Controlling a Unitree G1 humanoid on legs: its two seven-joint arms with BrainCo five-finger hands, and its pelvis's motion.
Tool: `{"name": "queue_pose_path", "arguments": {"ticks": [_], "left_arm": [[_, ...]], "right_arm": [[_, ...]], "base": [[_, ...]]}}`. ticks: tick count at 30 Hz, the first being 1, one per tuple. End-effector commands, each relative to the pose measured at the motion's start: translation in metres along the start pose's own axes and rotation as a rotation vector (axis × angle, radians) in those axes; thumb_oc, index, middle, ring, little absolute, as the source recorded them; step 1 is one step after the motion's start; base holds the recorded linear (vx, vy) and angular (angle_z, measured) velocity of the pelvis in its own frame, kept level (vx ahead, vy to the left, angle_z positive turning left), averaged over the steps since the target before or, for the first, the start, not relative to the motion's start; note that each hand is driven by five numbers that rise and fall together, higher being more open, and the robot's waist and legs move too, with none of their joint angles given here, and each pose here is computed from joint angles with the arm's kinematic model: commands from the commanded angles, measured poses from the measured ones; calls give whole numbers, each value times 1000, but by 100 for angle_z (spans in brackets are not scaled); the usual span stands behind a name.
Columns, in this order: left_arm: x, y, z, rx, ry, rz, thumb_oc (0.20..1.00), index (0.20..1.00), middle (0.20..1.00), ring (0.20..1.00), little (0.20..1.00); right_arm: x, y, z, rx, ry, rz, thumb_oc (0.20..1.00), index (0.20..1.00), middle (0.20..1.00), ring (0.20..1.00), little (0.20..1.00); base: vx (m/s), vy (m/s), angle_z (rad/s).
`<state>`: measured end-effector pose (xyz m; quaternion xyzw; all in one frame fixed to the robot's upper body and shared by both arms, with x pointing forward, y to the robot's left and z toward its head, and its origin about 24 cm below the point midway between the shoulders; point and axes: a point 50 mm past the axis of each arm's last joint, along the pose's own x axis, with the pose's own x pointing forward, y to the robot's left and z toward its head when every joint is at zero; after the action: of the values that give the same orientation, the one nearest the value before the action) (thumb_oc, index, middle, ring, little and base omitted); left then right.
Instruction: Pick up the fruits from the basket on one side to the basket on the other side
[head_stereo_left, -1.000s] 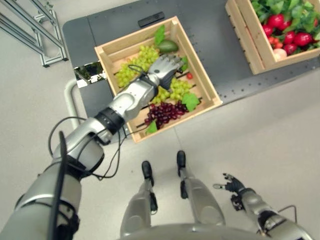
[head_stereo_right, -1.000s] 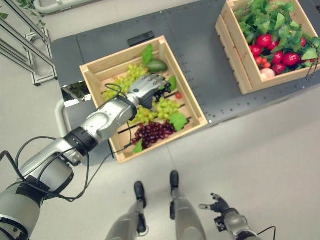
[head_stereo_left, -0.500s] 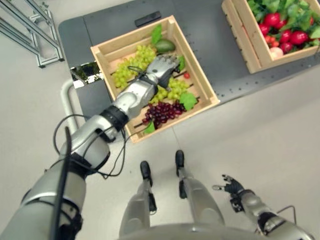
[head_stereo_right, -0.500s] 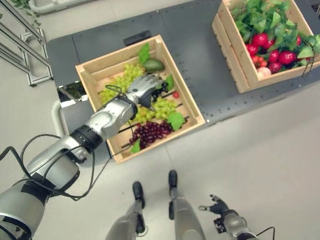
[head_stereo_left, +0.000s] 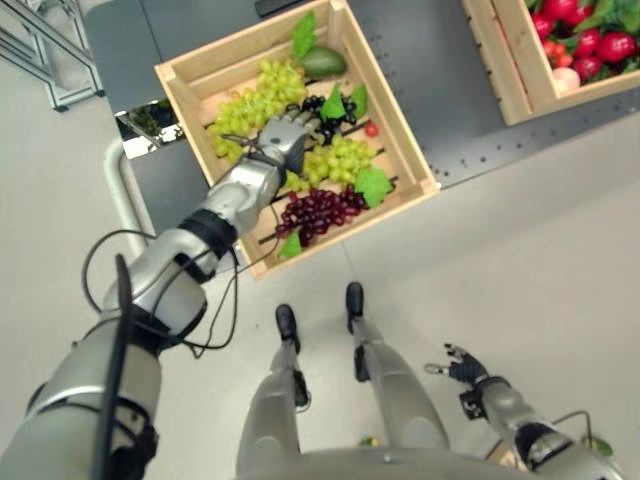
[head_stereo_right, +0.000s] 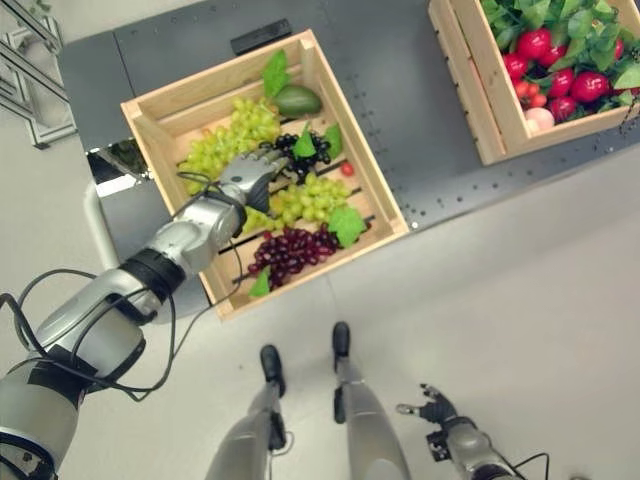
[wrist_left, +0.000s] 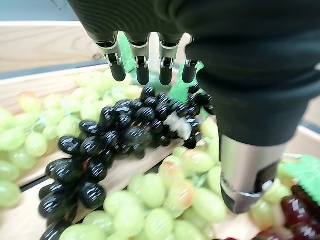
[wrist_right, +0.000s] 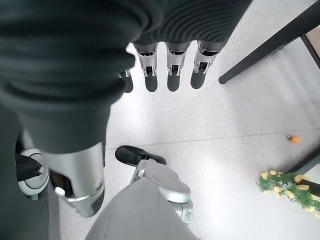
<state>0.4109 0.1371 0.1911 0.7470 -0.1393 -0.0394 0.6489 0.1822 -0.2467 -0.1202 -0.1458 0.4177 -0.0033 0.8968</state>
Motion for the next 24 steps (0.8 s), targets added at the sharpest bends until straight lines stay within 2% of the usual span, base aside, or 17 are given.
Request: {"name": "queue_pose_path", "arguments": {"ticks": [1, 8, 10, 24], "left_arm": [[11, 47, -13, -46, 58, 151, 1000, 1000, 1000, 1000, 1000], [6, 33, -21, -51, 82, 121, 1000, 1000, 1000, 1000, 1000], [13, 62, -8, -75, 42, 193, 1000, 1000, 1000, 1000, 1000], [4, 89, -16, -119, 21, 288, 1000, 1000, 1000, 1000, 1000]], "right_arm": [[-6, -19, -8, 68, -10, -70, 1000, 1000, 1000, 1000, 1000], [-8, -21, -12, 90, -9, -84, 1000, 1000, 1000, 1000, 1000], [-8, -23, -11, 102, -16, -87, 1000, 1000, 1000, 1000, 1000], [-10, -26, -13, 122, -16, -89, 1000, 1000, 1000, 1000, 1000]], "base": [[0, 0, 0], [-6, -16, 6], [4, -20, 7], [-2, -4, 0]]}}
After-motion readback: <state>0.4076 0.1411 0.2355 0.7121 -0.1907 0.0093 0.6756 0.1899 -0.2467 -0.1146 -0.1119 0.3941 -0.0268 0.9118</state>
